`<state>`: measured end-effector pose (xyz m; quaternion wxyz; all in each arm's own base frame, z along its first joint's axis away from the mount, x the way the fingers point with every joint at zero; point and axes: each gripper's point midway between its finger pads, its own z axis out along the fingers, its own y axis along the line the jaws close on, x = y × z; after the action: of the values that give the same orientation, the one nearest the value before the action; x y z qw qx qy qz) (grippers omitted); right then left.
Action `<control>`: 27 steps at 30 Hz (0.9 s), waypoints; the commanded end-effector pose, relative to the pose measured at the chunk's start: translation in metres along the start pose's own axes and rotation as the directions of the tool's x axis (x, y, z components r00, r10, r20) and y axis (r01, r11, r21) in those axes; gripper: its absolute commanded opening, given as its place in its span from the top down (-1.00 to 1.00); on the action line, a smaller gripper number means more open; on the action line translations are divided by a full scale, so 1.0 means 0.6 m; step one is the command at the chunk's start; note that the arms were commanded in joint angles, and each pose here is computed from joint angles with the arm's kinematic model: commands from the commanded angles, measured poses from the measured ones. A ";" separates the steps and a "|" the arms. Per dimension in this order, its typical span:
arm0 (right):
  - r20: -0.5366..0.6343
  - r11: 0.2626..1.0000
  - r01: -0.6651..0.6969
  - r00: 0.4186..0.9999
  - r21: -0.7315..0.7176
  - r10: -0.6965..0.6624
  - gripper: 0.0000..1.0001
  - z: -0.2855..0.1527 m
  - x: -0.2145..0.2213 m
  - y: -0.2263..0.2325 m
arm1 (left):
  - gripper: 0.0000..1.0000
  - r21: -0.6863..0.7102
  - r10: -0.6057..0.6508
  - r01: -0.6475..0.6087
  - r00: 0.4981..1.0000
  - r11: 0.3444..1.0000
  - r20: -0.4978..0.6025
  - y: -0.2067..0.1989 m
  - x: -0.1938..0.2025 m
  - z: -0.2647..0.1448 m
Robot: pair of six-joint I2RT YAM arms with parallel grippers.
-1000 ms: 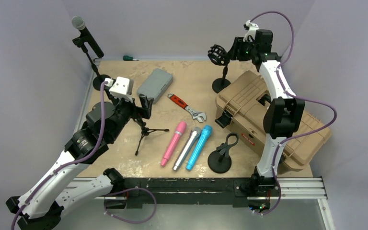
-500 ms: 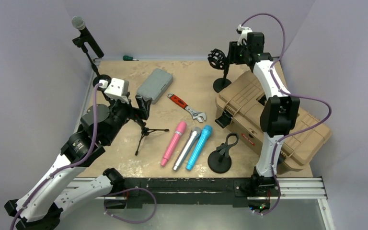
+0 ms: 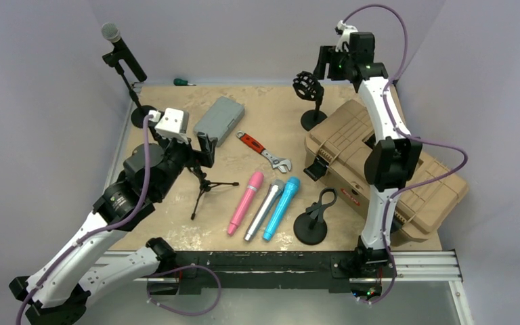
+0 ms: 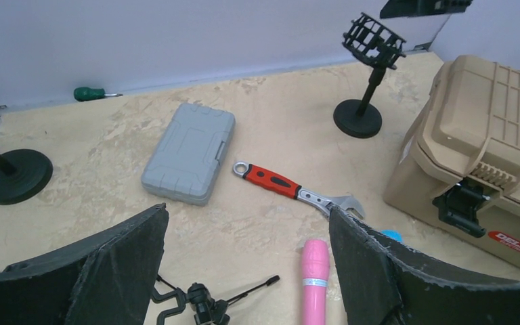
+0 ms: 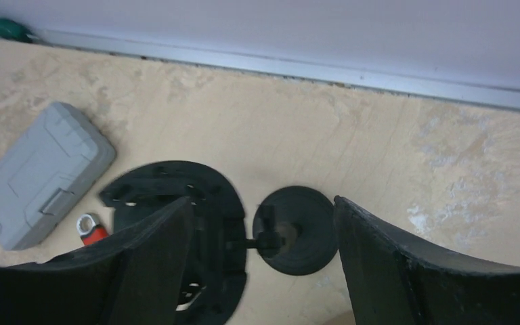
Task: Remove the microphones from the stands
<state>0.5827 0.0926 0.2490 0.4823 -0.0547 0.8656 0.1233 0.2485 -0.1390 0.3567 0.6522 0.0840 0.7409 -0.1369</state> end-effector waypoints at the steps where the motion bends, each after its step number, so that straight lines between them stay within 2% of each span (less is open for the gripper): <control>1: 0.212 0.997 -0.023 0.977 -0.075 0.038 -0.51 -0.115 -0.130 0.070 | -0.73 -0.051 0.034 -0.032 0.999 0.998 0.031 0.012 -0.007 0.015; 5: 0.287 0.992 -0.037 0.955 -0.120 0.071 -0.56 -0.176 -0.138 0.134 | -0.76 -0.106 0.075 -0.072 0.997 0.992 0.021 0.026 -0.002 0.025; 9: 0.315 0.958 0.000 0.944 -0.288 0.095 -0.57 -0.232 -0.096 0.284 | -0.79 -0.126 0.083 -0.083 0.997 0.989 -0.007 0.026 0.003 0.037; 11: 0.295 0.916 0.004 0.947 -0.401 0.125 -0.57 -0.258 -0.053 0.359 | -0.81 -0.132 0.080 -0.083 0.997 0.988 -0.023 0.024 0.003 0.044; 14: 0.289 0.807 0.029 0.941 -0.589 0.177 -0.57 -0.323 -0.013 0.471 | -0.83 -0.167 0.081 -0.085 0.996 0.982 -0.028 0.032 -0.018 0.045; 17: 0.264 0.728 0.051 0.947 -0.684 0.182 -0.57 -0.361 0.029 0.550 | -0.87 -0.228 0.069 -0.071 0.997 0.971 -0.019 0.057 -0.040 0.044; 21: 0.222 0.665 0.056 0.961 -0.745 0.167 -0.57 -0.376 0.083 0.605 | -0.93 -0.336 0.003 -0.002 1.000 0.942 0.002 0.110 -0.067 0.043; 27: 0.152 0.602 0.049 0.981 -0.797 0.122 -0.57 -0.383 0.139 0.627 | -0.97 -0.483 -0.069 0.094 0.995 0.871 0.070 0.198 -0.120 0.063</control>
<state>0.2821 0.3918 0.3328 0.4768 -0.2246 0.7075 0.4708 0.3120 -0.0607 0.3892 0.6535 -0.0549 0.7548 0.0153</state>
